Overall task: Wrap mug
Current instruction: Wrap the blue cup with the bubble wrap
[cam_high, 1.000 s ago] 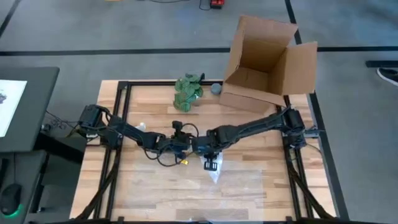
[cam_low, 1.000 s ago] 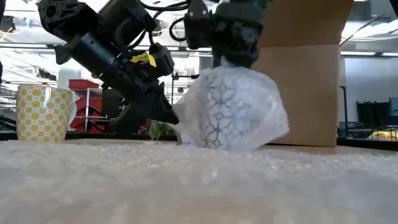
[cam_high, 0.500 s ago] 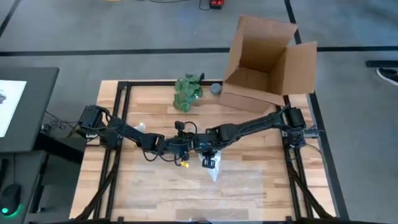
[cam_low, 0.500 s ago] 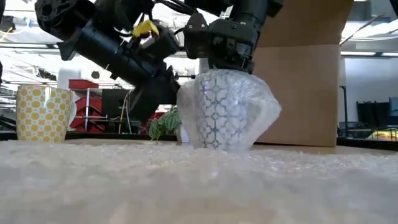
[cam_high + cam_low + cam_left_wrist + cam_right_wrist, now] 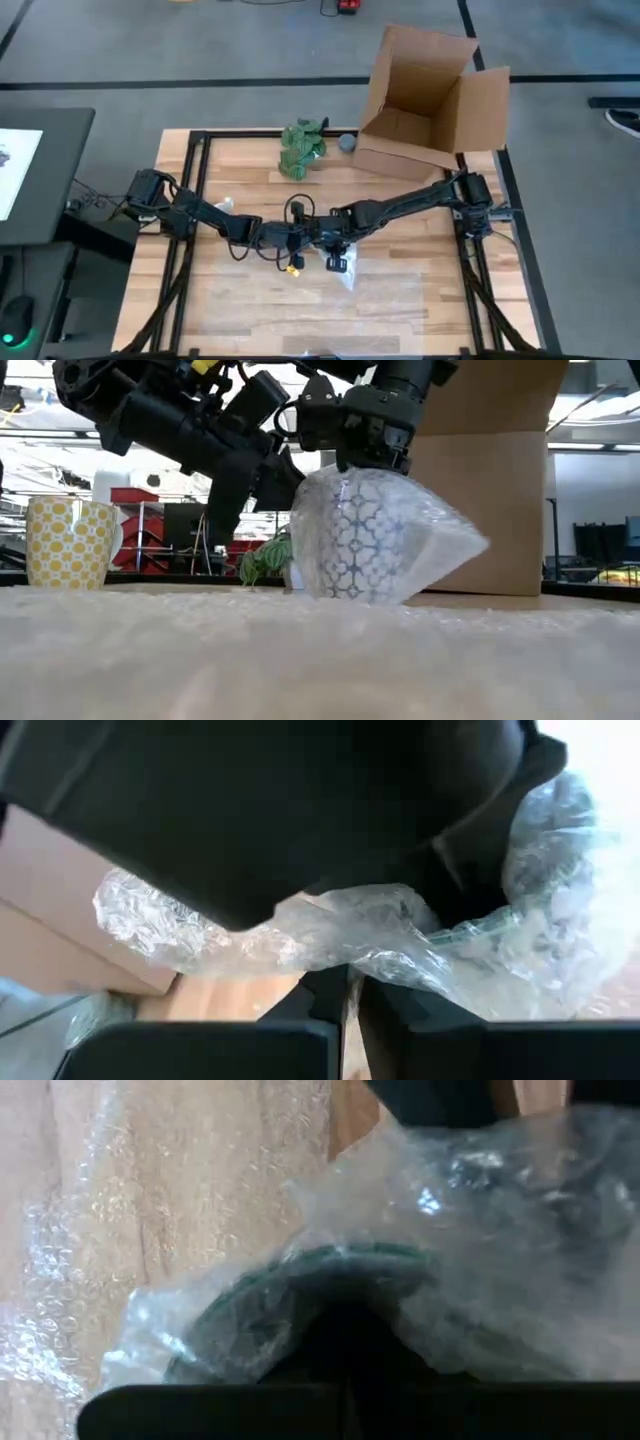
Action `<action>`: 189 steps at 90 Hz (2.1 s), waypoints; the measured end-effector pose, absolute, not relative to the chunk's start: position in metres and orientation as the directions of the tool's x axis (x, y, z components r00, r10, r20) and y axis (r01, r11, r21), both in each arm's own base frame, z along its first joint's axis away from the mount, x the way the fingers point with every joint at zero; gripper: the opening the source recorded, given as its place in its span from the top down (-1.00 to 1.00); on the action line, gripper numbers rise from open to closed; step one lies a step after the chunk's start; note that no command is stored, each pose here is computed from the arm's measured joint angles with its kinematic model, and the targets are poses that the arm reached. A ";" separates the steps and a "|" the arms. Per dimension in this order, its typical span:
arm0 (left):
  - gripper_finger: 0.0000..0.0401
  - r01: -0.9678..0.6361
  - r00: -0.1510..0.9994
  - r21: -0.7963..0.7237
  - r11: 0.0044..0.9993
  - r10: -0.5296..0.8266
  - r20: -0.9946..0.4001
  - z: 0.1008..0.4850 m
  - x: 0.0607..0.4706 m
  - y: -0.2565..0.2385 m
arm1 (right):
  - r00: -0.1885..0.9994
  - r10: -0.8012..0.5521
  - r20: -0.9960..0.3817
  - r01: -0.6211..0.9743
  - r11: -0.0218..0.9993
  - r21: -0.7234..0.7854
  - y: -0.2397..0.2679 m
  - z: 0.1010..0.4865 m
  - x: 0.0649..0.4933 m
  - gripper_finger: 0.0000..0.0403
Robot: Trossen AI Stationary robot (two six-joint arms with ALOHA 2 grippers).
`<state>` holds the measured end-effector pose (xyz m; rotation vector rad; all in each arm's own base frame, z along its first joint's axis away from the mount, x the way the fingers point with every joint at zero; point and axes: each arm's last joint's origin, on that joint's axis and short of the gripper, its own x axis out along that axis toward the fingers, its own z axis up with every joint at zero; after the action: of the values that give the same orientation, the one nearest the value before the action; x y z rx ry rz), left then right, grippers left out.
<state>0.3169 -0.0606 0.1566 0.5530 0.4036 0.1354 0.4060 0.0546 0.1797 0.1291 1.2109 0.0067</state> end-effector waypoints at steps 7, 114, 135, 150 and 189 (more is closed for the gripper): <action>1.00 -0.015 0.913 0.535 0.845 0.229 -0.337 0.156 0.317 -0.061 | 0.353 0.074 -0.932 0.056 0.993 0.101 0.055 0.180 0.406 1.00; 1.00 -0.058 0.924 0.529 0.847 0.246 -0.292 0.167 0.317 -0.058 | 0.434 0.101 -0.895 0.128 0.977 0.172 0.071 0.230 0.378 0.49; 1.00 -0.002 0.928 0.518 0.855 0.194 -0.317 0.174 0.312 -0.059 | 0.374 0.073 -0.925 0.159 0.977 0.142 0.063 0.192 0.391 0.50; 0.94 0.081 0.926 0.477 0.875 0.111 -0.362 0.171 0.310 -0.061 | 0.392 0.074 -0.917 0.156 0.977 0.146 0.056 0.191 0.394 0.50; 0.38 0.091 0.931 0.418 0.904 0.072 -0.357 0.173 0.311 -0.059 | 0.355 0.075 -0.932 0.135 0.982 0.130 0.057 0.206 0.396 0.50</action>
<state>0.3114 -0.0588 0.1729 0.4449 0.3754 -0.0099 0.3956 0.0574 0.2057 0.1964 1.2095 -0.0392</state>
